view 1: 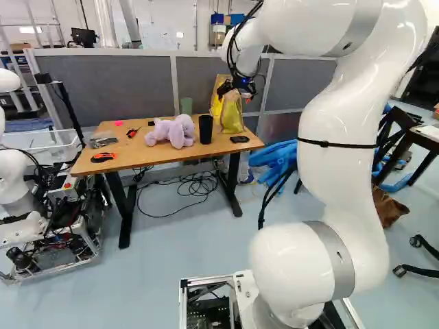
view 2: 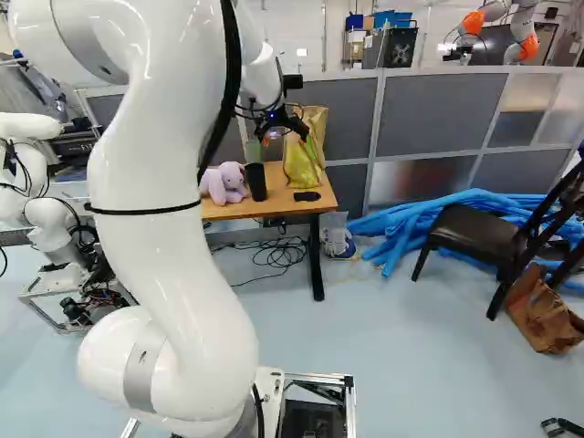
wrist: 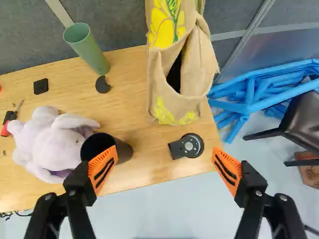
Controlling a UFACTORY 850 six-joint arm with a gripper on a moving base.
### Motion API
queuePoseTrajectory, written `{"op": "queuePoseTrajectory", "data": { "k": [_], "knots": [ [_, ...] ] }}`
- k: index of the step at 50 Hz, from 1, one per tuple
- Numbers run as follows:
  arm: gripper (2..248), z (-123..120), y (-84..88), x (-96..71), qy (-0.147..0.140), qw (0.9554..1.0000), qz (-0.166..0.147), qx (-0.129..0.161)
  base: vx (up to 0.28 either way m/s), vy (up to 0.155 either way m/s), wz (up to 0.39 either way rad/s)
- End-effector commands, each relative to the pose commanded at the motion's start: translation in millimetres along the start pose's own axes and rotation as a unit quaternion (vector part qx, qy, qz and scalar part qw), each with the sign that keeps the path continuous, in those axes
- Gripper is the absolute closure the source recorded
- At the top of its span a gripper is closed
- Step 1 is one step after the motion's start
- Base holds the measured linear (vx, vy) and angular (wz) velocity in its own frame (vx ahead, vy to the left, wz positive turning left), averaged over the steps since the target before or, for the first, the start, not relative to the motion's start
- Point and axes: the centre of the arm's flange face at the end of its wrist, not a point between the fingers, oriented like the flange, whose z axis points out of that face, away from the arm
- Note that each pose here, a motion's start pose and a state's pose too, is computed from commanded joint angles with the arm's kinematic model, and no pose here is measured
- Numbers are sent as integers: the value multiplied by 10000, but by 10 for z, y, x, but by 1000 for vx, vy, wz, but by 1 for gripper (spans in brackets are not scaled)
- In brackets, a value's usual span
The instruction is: Pick up the bag on the ground and place it on the table
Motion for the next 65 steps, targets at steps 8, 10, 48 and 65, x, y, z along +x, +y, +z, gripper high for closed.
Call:
{"op": "queuePoseTrajectory", "data": {
  "k": [8,10,48,65],
  "knots": [
    [3,-4,-6,-285,247,9997,-11,1,0,0,0],
    [3,-7,-8,-357,308,9995,-14,1,0,0,0],
    [3,-145,-22,-1873,1410,9900,-69,20,0,0,0],
    [3,-242,-21,-2508,1813,9834,-88,34,0,0,0]
  ]
}}
